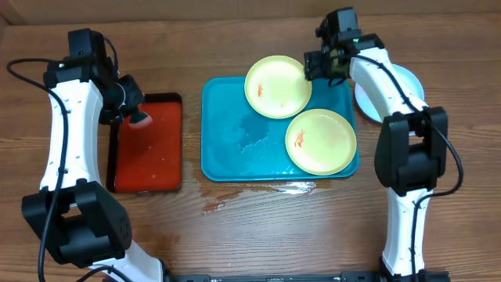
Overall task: Clean dirty plates on tray and stack at the side
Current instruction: 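Grip the rim of the upper yellow plate with the right gripper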
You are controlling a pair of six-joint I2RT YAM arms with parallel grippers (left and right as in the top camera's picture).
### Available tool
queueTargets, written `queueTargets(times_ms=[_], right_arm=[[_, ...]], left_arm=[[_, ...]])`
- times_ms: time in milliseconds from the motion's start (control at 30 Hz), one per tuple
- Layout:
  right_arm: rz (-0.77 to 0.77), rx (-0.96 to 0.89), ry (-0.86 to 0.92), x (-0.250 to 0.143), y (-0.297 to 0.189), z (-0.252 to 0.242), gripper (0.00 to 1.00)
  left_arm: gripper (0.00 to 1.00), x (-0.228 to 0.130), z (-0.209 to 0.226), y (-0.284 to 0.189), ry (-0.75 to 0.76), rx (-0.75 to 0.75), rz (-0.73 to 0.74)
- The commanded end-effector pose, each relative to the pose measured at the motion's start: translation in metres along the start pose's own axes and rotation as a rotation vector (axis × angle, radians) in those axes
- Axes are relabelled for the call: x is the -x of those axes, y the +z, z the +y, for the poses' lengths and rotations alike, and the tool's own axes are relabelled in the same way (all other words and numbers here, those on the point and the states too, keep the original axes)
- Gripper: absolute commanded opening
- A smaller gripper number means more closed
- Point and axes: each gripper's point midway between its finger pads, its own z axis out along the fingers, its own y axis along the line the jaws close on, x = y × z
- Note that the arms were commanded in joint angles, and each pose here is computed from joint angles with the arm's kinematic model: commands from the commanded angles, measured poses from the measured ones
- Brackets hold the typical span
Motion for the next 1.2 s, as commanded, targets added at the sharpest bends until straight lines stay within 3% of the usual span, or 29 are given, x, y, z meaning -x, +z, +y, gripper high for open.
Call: queueTargets(times_ms=[0, 200, 333, 500, 933, 1167], right_arm=[[0.015, -0.008, -0.021, -0.007, 0.012, 0.011, 0.68], [0.039, 0.002, -0.053, -0.017, 0.026, 0.027, 0.59], [0.041, 0.006, -0.060, -0.018, 0.027, 0.031, 0.32], [0.067, 0.008, -0.070, -0.026, 0.027, 0.038, 0.14], [0.211, 0.055, -0.157, -0.072, 0.024, 0.091, 0.15], [0.128, 0.083, -0.187, -0.056, 0.027, 0.110, 0.30]], left_arm=[[0.04, 0.000, -0.006, -0.004, 0.005, -0.012, -0.012], [0.04, -0.001, -0.007, -0.004, 0.007, -0.012, -0.012], [0.04, 0.000, -0.007, -0.004, 0.007, -0.012, -0.012], [0.04, 0.000, -0.007, -0.004, 0.007, -0.014, -0.016], [0.04, -0.003, -0.013, -0.004, 0.019, -0.028, -0.008], [0.04, -0.010, -0.033, -0.004, 0.086, -0.080, 0.010]])
